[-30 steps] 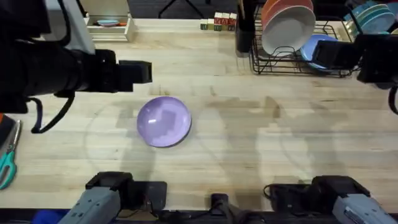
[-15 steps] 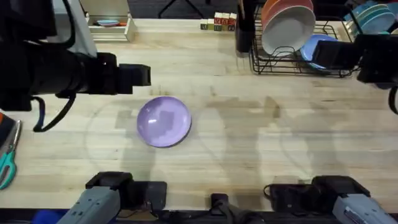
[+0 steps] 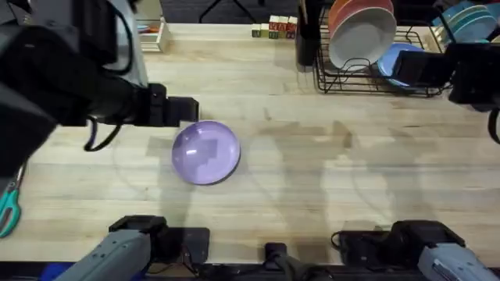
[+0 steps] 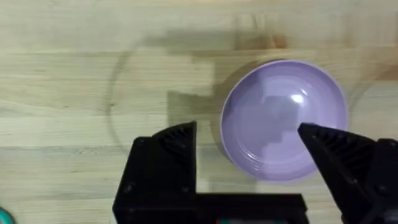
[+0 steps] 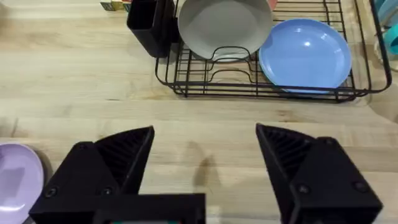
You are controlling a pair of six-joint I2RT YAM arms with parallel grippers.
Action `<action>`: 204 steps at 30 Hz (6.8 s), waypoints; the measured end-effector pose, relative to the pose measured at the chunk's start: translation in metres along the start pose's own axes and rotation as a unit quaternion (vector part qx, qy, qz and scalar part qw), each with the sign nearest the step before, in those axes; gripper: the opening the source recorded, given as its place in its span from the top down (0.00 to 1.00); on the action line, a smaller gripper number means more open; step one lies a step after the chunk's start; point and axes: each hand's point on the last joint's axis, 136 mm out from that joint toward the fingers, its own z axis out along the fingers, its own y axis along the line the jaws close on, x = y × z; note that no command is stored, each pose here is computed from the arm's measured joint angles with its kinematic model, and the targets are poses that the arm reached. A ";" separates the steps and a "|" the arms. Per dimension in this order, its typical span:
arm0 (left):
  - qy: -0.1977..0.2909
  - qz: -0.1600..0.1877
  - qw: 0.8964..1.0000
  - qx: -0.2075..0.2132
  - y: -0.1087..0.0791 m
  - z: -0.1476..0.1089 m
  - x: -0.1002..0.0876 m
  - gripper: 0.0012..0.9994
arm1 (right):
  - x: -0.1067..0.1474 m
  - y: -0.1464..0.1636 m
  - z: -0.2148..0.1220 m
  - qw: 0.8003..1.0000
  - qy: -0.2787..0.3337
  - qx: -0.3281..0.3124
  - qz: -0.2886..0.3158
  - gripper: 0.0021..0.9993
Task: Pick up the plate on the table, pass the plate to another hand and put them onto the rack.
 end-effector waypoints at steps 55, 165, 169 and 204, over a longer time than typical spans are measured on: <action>0.159 -0.012 0.985 0.065 -0.022 0.128 0.017 0.95 | 0.000 0.000 0.000 1.000 0.000 0.000 0.000 0.00; 0.044 -0.023 0.940 0.338 -0.110 0.008 -0.118 0.96 | 0.055 0.189 0.112 0.926 0.218 -0.273 0.144 0.55; 0.044 -0.023 0.940 0.338 -0.110 0.008 -0.118 0.96 | 0.055 0.189 0.112 0.926 0.218 -0.273 0.144 0.65; 0.044 -0.024 0.940 0.338 -0.110 0.008 -0.118 0.87 | 0.042 0.189 0.097 0.928 0.194 -0.284 0.142 0.97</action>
